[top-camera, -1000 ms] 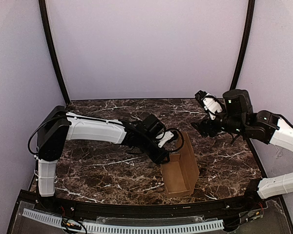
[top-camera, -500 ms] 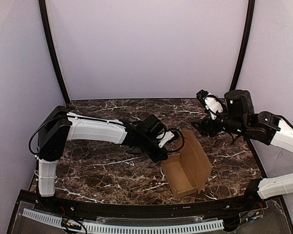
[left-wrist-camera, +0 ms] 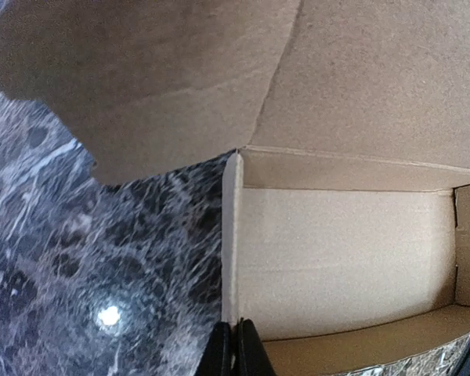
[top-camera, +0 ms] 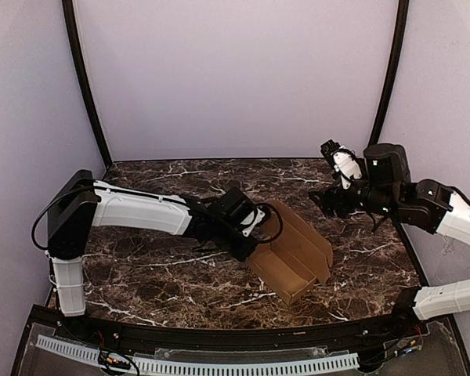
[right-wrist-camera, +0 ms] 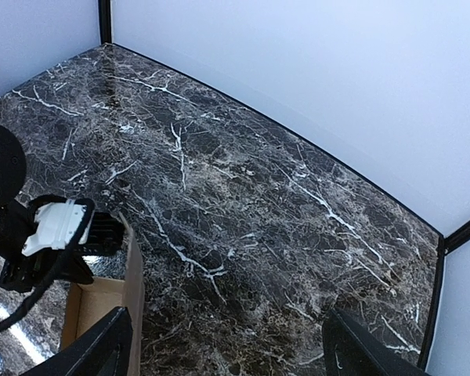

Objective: Fold the paper box

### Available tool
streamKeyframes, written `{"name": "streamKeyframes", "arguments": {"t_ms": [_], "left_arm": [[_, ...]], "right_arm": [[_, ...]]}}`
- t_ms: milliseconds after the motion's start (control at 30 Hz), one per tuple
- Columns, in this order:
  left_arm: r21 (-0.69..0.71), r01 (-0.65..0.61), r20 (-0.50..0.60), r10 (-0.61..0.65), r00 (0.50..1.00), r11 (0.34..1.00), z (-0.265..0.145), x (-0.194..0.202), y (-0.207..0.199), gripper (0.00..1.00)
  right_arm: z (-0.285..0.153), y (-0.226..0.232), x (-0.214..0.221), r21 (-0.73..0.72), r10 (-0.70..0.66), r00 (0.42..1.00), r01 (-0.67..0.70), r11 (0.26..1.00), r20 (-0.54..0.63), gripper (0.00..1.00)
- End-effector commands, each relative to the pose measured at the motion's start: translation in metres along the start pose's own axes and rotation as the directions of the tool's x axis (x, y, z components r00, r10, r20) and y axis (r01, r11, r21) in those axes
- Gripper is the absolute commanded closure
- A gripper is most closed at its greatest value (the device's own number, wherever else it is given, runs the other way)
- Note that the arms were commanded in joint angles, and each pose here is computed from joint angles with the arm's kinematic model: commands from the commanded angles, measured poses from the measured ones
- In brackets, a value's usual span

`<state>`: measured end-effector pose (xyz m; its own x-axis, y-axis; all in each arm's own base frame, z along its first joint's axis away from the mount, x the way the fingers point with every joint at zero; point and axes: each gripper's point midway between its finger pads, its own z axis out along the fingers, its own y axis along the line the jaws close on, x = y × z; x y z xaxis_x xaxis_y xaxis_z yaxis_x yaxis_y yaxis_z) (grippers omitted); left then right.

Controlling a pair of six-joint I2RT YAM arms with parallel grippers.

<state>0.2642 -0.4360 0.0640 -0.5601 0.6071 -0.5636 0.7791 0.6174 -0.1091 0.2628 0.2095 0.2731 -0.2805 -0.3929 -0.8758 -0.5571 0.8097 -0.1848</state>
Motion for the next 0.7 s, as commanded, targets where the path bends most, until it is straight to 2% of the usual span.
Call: {"name": "streamKeyframes", "arguments": {"t_ms": [0,267,500,667], "left_arm": [[-0.180,0.139,0.025,-0.137,0.990,0.974,-0.030,0.017,0.034,1.00],[-0.297,0.350,0.070,-0.346,0.936,0.888,-0.060,0.058,0.060,1.00],[-0.269,0.534,0.169,-0.507,0.845,0.802,-0.082,0.081,0.066,1.00],[-0.289,0.603,0.226,-0.560,0.797,0.743,-0.100,0.095,0.077,1.00]], "right_arm": [[0.005,-0.004,-0.005,0.012,0.049,0.999,-0.049,0.999,0.011,0.16],[0.026,0.017,-0.004,-0.106,0.133,0.991,-0.133,0.985,-0.009,0.16],[0.022,0.056,-0.015,-0.336,0.191,0.977,-0.149,0.930,0.096,0.16],[0.021,0.068,0.003,-0.390,0.176,0.977,-0.118,0.913,0.118,0.16]]}}
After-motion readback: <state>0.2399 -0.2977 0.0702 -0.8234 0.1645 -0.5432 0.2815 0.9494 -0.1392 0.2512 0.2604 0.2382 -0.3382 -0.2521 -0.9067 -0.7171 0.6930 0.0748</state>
